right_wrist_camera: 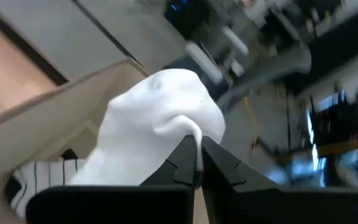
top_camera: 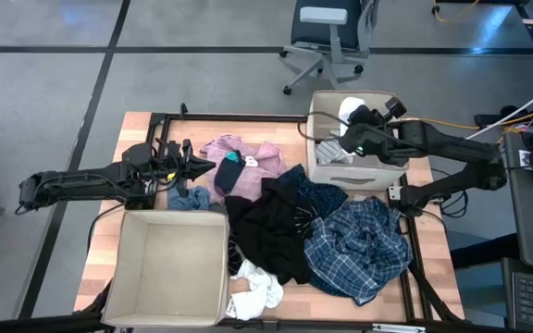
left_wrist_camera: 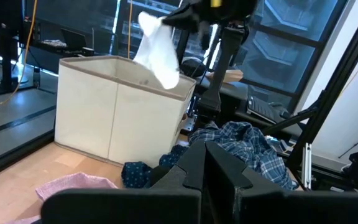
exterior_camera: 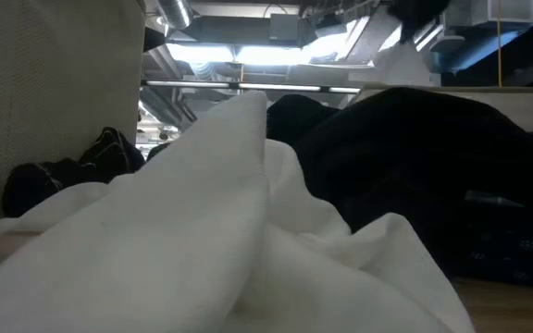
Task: Sort clothes
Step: Put the white sock into the top white laundry organizer
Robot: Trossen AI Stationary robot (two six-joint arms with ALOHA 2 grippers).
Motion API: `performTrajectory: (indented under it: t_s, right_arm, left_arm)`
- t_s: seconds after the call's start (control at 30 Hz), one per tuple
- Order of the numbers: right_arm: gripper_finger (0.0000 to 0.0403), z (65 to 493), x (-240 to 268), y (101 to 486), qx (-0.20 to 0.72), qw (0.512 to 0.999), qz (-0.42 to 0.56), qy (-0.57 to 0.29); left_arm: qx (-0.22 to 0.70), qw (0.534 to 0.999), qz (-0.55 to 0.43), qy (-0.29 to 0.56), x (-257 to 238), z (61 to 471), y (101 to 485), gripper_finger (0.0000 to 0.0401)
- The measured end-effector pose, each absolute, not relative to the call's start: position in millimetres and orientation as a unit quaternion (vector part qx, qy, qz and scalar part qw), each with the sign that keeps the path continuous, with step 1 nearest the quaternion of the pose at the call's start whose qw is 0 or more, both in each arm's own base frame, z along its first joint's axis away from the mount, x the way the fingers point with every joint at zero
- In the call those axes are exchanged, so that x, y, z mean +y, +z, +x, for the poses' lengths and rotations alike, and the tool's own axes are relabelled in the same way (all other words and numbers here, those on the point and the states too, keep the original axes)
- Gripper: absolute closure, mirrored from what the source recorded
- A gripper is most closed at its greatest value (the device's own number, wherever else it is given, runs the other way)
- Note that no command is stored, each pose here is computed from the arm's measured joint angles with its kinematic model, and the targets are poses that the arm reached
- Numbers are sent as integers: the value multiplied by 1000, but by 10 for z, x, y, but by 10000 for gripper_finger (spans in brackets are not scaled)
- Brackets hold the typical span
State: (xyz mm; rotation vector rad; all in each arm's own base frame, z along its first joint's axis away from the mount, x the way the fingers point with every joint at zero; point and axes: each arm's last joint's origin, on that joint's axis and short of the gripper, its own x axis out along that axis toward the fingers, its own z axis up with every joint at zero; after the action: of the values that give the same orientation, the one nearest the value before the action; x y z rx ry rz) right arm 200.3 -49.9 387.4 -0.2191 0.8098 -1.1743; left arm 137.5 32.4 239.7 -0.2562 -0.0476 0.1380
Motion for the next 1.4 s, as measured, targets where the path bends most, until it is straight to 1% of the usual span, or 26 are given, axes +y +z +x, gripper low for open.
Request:
performTrajectory:
  t_s: [0.07,0.23,0.33,0.43,0.63,0.7,0.77,0.83,0.93,1.03,1.13,1.23,1.4]
  right_arm:
    - [386,2003,-601,3747,368,742,-71,-556]
    - [385,2027,-828,3443,400,721,-33,-565]
    - [369,2035,-941,3331,416,717,-2,-559]
    - [329,2038,-993,3312,409,723,43,-554]
    - [219,2015,-956,3439,404,744,70,-527]
    - [186,2018,-939,3502,408,759,95,-498]
    - [159,2055,-891,3591,401,786,126,-454]
    - [139,2131,-782,3660,386,818,143,-402]
    - [122,2292,-533,3698,359,863,141,-327]
    - [116,2471,-222,3696,334,900,116,-255]
    - [117,2661,117,3625,325,923,86,-188]
    - [120,2851,452,3516,323,936,49,-131]
    - [122,3168,960,3188,333,941,-7,-57]
  left_arm:
    - [-24,989,-128,69,324,1375,2397,400]
    - [-23,990,-123,69,325,1374,2397,400]
    - [-23,990,-120,69,324,1375,2397,400]
    - [-23,990,-123,67,324,1375,2397,400]
    - [-20,991,-121,43,310,1376,2397,400]
    - [-18,992,-119,33,304,1376,2397,400]
    - [-18,992,-119,27,300,1377,2397,400]
    - [-17,992,-119,27,300,1377,2397,400]
    - [-17,992,-119,27,299,1376,2396,400]
    - [-17,993,-111,26,299,1376,2396,400]
    - [-17,993,-111,26,299,1376,2397,400]
    - [-17,992,-121,26,299,1376,2397,400]
    - [-17,992,-126,26,299,1377,2395,400]
